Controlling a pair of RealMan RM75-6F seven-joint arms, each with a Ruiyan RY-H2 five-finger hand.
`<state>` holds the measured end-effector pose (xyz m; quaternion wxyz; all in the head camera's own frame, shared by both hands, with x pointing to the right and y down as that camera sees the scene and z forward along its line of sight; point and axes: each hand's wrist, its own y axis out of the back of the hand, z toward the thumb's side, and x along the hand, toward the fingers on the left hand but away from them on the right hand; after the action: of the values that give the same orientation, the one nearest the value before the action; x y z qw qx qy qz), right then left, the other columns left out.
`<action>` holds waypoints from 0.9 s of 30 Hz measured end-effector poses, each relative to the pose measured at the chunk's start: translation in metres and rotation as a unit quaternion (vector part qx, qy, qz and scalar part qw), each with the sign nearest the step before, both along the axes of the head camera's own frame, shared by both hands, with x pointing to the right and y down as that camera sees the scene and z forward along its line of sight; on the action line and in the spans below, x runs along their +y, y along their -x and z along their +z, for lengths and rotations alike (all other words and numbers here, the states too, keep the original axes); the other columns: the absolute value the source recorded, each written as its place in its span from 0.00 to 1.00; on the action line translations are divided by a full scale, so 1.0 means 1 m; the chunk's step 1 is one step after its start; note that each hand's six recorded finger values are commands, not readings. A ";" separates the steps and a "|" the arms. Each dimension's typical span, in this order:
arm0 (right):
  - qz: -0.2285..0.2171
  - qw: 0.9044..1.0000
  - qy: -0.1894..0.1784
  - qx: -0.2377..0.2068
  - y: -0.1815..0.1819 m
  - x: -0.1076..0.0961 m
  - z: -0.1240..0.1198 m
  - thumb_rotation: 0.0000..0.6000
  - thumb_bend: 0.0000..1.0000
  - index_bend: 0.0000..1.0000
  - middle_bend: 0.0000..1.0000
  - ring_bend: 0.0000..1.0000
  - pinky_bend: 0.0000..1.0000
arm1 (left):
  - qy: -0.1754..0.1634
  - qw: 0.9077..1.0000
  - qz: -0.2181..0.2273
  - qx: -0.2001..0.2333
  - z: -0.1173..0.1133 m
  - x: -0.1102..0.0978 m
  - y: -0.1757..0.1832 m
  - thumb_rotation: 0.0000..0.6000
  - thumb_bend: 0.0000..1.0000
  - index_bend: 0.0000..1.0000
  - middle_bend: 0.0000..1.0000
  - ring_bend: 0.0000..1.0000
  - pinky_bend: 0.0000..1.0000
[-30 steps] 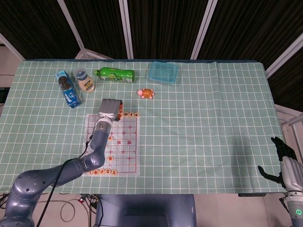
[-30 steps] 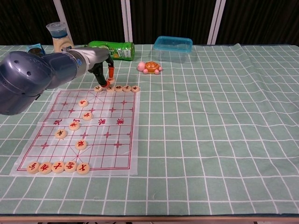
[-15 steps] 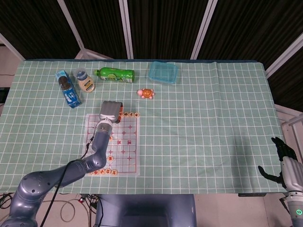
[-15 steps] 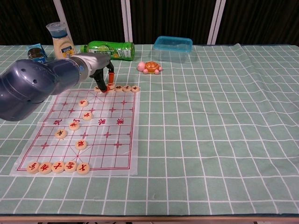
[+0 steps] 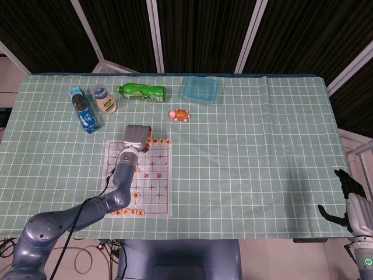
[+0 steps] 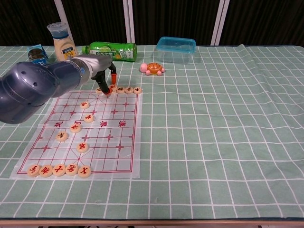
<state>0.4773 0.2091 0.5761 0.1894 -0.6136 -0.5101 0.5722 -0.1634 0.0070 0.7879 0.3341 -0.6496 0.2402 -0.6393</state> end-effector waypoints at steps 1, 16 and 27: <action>0.000 1.000 0.000 0.000 0.000 0.000 0.000 1.00 0.32 0.00 0.00 0.00 0.00 | 0.000 1.000 0.000 -0.001 0.000 0.000 0.001 1.00 0.31 0.33 1.00 0.98 0.97; -0.003 1.000 -0.003 0.004 0.000 0.000 -0.001 1.00 0.32 0.00 0.00 0.00 0.00 | -0.019 0.999 -0.016 0.038 -0.019 -0.008 -0.002 1.00 0.23 0.23 0.80 0.73 0.75; -0.023 0.999 0.002 0.033 -0.002 0.000 0.000 1.00 0.32 0.00 0.00 0.00 0.00 | -0.086 0.991 -0.022 0.102 -0.091 0.009 0.036 1.00 0.14 0.00 0.00 0.01 0.06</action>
<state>0.4792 0.2091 0.5765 0.2186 -0.6062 -0.4883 0.5885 -0.1992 0.0160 0.6974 0.3479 -0.6751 0.3413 -0.5538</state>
